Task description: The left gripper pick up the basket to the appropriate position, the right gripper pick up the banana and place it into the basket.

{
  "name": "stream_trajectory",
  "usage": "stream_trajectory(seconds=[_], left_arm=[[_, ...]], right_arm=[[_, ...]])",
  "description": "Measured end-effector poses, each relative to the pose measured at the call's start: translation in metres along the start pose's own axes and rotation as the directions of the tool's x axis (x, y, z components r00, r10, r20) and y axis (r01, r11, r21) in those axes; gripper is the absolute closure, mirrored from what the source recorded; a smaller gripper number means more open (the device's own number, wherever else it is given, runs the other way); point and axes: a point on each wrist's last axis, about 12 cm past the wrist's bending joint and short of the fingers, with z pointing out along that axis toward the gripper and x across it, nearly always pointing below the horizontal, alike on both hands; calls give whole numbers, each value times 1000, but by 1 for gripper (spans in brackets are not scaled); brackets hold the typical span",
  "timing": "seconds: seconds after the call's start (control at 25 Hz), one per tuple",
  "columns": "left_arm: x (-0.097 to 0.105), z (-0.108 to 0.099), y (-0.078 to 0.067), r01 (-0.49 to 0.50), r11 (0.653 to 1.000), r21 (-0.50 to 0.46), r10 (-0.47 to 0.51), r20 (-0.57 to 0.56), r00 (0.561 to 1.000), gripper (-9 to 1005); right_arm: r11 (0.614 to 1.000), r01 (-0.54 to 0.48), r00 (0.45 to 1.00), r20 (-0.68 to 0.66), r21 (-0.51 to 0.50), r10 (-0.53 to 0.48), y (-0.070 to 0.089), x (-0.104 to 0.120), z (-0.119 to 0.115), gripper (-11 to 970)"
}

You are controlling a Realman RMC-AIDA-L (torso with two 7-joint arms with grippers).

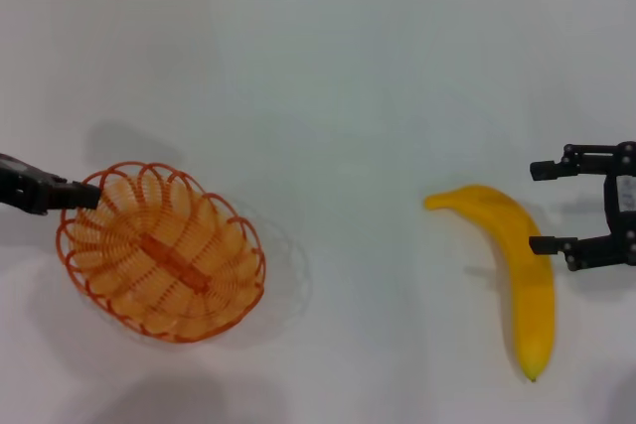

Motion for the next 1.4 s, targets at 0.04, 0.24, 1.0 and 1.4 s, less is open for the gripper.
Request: stream_trajectory(seconds=[0.04, 0.24, 1.0, 1.4], left_arm=[[1, 0, 0, 13, 1000, 4, -13, 12, 1000, 949], [1, 7, -3, 131, 991, 35, -133, 72, 989, 948], [-33, 70, -15, 399, 907, 137, -404, 7, 915, 939], [-32, 90, -19, 436, 897, 71, -431, -77, 899, 928]], right_arm=[[1000, 0, 1000, 0, 1, 0, 0, 0, 0, 183], [1000, 2, 1000, -3, 4, -2, -1, 0, 1, 185], [1000, 15, 1000, 17, 1, -15, -5, -6, 4, 190], [999, 35, 999, 35, -8, -34, -10, -13, 13, 193]])
